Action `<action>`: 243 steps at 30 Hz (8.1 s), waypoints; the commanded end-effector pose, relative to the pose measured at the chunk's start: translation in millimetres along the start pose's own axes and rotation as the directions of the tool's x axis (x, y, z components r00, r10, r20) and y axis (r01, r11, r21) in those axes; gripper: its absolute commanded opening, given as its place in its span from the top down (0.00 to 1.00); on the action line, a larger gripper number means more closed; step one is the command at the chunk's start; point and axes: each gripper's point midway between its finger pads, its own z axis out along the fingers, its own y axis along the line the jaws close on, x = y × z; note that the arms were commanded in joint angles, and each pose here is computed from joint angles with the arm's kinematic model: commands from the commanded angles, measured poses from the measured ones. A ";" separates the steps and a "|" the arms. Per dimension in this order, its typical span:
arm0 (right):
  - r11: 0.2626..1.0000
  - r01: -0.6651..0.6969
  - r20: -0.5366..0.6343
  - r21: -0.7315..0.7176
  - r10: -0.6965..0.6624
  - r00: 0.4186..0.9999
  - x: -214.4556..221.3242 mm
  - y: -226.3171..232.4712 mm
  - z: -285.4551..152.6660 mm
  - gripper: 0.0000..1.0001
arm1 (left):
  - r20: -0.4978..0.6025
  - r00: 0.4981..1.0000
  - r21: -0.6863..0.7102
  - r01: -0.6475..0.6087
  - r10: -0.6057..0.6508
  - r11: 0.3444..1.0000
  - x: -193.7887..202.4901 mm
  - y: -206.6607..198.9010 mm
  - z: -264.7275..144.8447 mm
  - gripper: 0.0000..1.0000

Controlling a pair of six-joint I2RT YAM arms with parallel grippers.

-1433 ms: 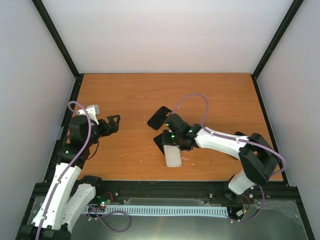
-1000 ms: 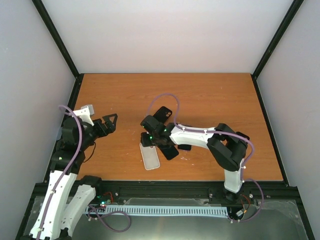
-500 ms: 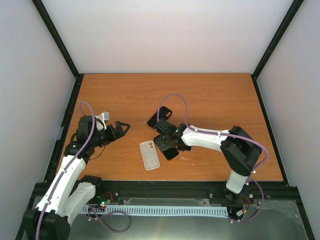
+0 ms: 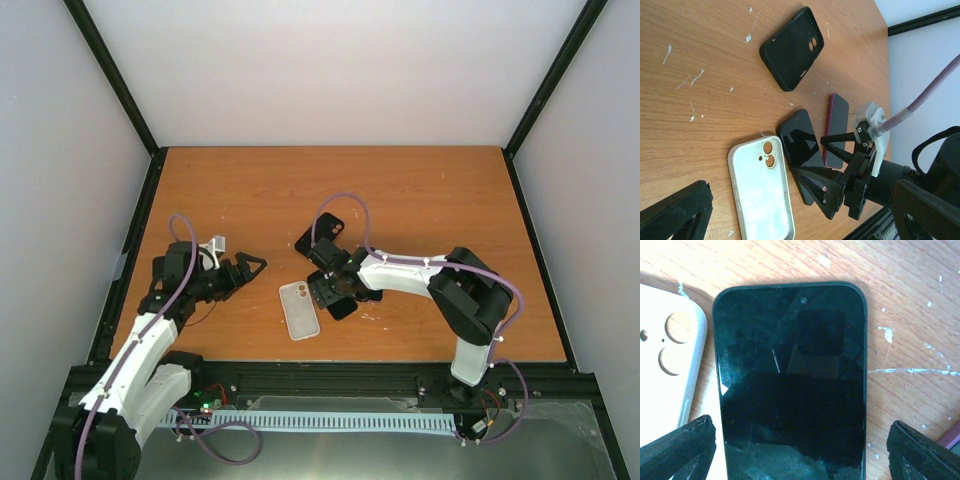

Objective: Put the phone into the phone case

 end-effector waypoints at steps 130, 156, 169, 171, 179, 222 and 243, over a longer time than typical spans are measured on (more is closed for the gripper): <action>0.777 -0.437 -0.038 -0.454 0.473 0.880 23.1 69.7 -13.1 0.73 | -0.290 0.931 -0.091 0.202 -0.220 0.975 87.6 43.4 83.6 0.59; 0.679 -0.503 -0.018 -0.534 0.586 0.810 13.9 69.9 -18.5 0.78 | -0.293 0.942 -0.210 0.105 -0.165 0.972 74.1 41.1 101.0 0.73; 0.669 -0.497 -0.017 -0.553 0.588 0.809 19.2 69.3 -15.5 0.70 | -0.280 0.954 -0.170 0.057 -0.104 0.984 80.4 44.4 89.6 0.66; 0.663 -0.479 -0.018 -0.576 0.575 0.818 16.5 74.2 -16.6 0.70 | -0.297 0.949 -0.134 0.069 -0.107 0.989 83.5 39.9 91.9 0.68; 0.616 -0.428 0.000 -0.661 0.570 0.822 0.3 84.8 -30.1 0.69 | -0.326 0.940 -0.133 0.061 -0.102 0.989 91.5 46.9 94.9 0.80; 0.376 -0.302 -0.015 -0.876 0.605 0.796 -29.8 103.6 -84.1 0.63 | -0.372 0.923 -0.088 0.073 -0.101 0.993 107.1 42.9 81.4 0.73; 0.414 -0.382 -0.091 -0.826 0.571 0.816 -14.1 107.1 -45.6 0.71 | -0.353 0.931 -0.098 0.068 -0.099 0.993 104.2 43.3 78.8 0.68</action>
